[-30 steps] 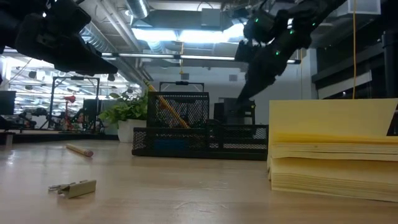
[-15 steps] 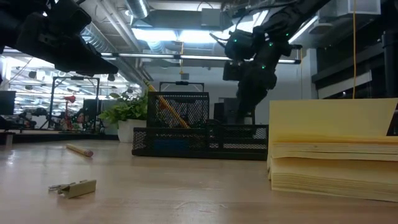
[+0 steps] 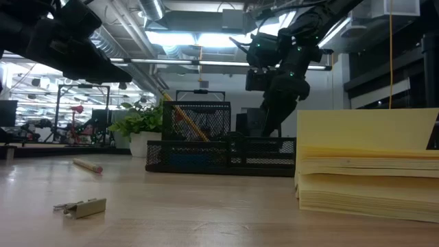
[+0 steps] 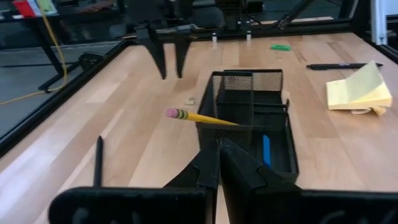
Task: Pick and place office supplies into organizer
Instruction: Put the top yellow binder clip into the black desk organizer
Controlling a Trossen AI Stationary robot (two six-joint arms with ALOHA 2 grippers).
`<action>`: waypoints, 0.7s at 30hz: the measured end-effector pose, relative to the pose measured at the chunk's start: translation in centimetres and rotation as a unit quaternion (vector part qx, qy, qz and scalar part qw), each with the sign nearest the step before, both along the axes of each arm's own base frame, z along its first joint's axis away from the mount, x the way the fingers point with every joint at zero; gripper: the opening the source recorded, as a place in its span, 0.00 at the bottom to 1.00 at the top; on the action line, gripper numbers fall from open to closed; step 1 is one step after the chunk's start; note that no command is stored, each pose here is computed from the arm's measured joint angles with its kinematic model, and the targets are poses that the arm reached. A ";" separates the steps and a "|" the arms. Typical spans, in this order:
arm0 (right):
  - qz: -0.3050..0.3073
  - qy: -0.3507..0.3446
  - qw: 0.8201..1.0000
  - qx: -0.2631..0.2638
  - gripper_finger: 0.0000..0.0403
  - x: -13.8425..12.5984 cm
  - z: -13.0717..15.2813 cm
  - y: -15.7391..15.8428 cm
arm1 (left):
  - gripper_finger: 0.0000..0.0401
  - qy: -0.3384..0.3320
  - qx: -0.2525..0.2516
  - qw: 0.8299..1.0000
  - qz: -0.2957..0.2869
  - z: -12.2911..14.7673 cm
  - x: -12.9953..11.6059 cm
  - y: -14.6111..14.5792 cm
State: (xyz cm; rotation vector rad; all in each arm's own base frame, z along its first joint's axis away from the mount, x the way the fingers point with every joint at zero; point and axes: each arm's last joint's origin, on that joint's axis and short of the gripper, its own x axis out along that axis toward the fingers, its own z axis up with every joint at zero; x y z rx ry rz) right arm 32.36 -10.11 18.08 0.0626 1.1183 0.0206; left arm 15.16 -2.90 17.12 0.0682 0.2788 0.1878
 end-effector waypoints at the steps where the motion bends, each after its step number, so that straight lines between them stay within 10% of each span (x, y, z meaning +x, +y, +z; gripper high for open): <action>1: 0.004 0.003 1.000 -0.003 0.34 -0.1 -0.1 0.1 | 0.03 0.000 0.001 1.000 0.002 0.0 0.0 0.0; 21: -0.003 -0.008 1.000 -0.023 0.42 0.1 -1.7 2.4 | 0.04 -0.001 0.004 1.000 0.012 0.0 0.0 0.1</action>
